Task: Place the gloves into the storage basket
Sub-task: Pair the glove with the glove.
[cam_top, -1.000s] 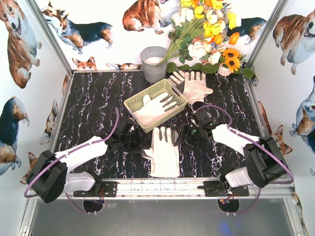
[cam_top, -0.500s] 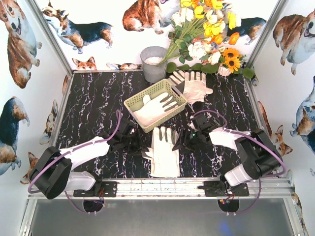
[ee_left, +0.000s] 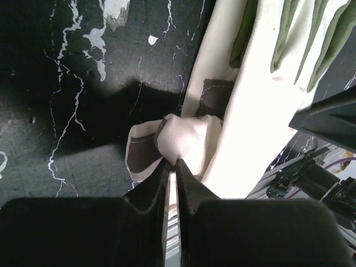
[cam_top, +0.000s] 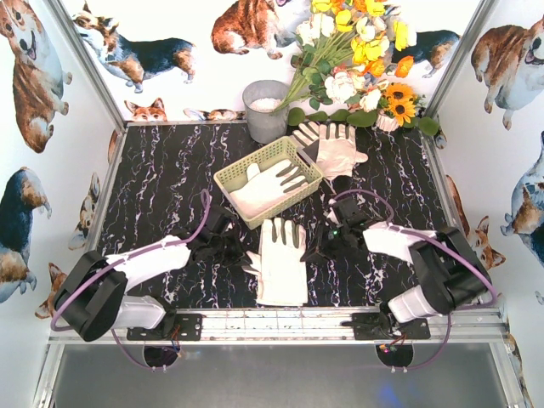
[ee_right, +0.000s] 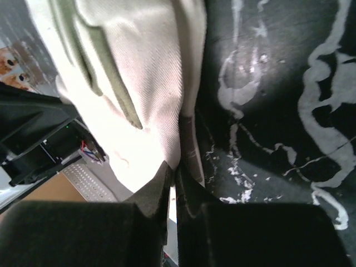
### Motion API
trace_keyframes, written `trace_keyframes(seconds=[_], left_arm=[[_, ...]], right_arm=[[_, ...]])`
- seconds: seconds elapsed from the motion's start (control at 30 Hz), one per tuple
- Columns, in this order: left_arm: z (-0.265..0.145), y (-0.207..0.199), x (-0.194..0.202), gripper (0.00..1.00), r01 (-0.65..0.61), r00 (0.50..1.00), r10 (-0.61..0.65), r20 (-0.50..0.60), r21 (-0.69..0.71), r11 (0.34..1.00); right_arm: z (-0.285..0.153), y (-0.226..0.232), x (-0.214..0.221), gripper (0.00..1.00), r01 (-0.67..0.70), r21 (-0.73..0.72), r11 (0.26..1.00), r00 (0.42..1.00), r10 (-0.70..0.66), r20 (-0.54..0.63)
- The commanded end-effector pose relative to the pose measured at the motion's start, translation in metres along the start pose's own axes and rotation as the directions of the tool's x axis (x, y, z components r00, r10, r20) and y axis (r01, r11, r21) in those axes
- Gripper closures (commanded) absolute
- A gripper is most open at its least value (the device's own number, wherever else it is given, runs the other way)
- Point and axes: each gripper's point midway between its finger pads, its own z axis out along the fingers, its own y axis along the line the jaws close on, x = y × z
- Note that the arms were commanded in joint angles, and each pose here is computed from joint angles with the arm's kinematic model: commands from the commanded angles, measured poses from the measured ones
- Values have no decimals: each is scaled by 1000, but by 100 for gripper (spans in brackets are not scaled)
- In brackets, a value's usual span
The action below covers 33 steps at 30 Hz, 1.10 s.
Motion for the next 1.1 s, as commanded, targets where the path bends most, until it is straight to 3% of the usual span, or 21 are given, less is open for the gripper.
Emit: trace_keyframes(seconds=[0.0,0.37,0.67,1.07], left_arm=[[-11,-6,-12,100,-18,998,17,67,8,1000],[-30,10,-7,100,6,994,-3,107,-31,1000],[-28,23,-1,100,26,994,-20,104,-54,998],[-16,8,-11,100,-3,995,6,97,-32,999]], right_arm=[[-14,20,-5,100,66,-68,995,996,-62,59],[-25,38,6,100,113,-141,984,992,-102,80],[-11,39,9,100,129,-111,985,991,-123,57],[-17,35,1,100,150,-51,987,983,-144,111]])
